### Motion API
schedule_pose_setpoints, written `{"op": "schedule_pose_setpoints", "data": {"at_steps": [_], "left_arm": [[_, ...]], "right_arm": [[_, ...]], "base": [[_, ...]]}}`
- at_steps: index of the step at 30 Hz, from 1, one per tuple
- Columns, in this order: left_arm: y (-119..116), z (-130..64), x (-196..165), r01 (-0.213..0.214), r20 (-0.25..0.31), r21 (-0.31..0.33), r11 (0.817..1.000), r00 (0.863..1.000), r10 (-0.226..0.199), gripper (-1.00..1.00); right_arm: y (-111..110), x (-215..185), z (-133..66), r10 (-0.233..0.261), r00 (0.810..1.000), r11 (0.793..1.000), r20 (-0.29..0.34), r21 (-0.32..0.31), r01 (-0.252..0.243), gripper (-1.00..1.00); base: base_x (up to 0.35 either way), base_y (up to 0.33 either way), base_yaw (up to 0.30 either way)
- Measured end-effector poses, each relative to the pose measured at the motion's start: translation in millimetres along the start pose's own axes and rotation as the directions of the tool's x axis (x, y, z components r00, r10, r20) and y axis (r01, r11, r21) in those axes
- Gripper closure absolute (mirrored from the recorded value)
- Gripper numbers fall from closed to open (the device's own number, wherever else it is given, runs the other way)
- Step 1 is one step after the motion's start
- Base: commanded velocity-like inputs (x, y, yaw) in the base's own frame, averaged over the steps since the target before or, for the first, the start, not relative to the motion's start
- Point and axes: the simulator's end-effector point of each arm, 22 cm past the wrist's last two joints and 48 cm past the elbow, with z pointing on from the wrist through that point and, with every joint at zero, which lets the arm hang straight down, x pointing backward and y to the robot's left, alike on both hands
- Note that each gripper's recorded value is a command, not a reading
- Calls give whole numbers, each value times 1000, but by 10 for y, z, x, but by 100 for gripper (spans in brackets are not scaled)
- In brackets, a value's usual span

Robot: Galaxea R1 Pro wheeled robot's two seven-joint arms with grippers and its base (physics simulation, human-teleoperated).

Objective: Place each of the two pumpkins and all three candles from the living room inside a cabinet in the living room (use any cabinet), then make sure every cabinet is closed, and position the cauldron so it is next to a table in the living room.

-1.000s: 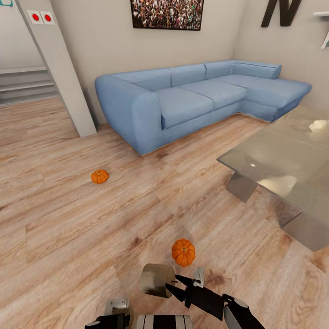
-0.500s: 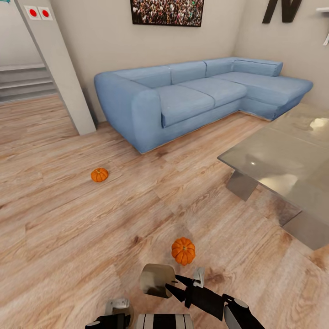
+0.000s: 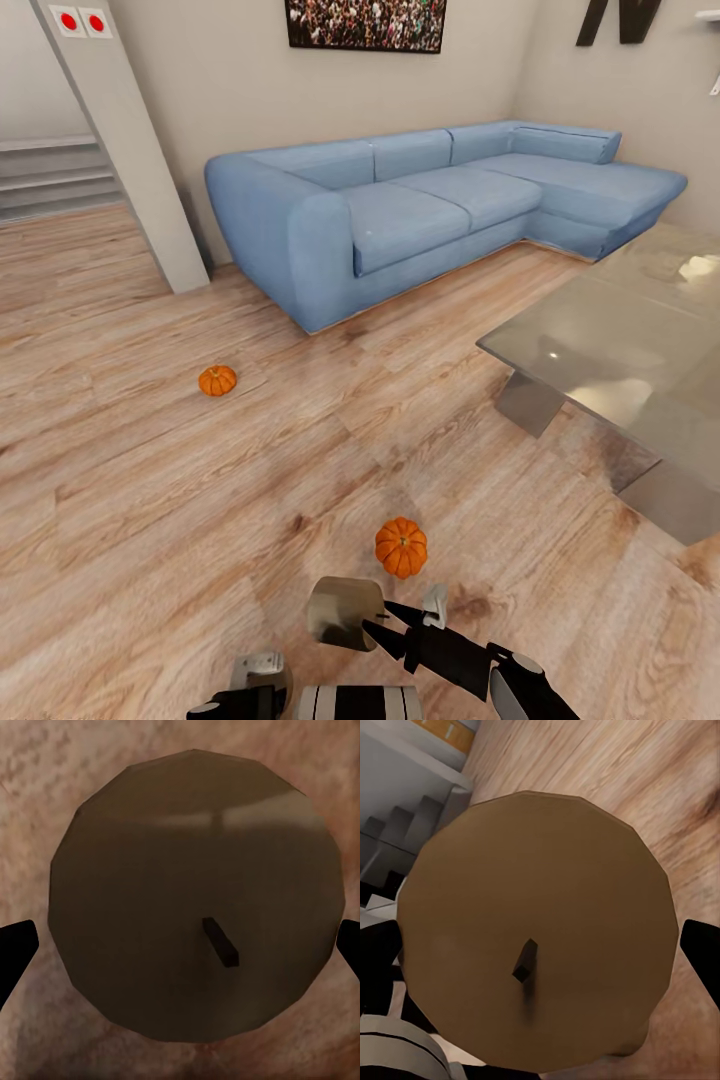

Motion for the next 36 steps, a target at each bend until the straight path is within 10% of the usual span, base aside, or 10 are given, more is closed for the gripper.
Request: {"op": "schedule_pose_setpoints", "data": {"at_steps": [16, 17, 36], "left_arm": [[0, -3, -28, 4, 5, 0, 1000, 1000, -4, -100], [-1, -3, -29, 2, 6, 0, 1000, 1000, -2, 100], [1, -2, -28, 6, 6, 2, 1000, 1000, -6, 100]], "right_arm": [[0, 0, 0, 0, 1000, 1000, 0, 0, 0, 100], [0, 0, 0, 0, 1000, 1000, 0, 0, 0, 100], [-1, 1, -1, 1, 1000, 1000, 0, 1, -1, 100]], "base": [[0, 0, 0], [0, 0, 0], [0, 0, 0]]}}
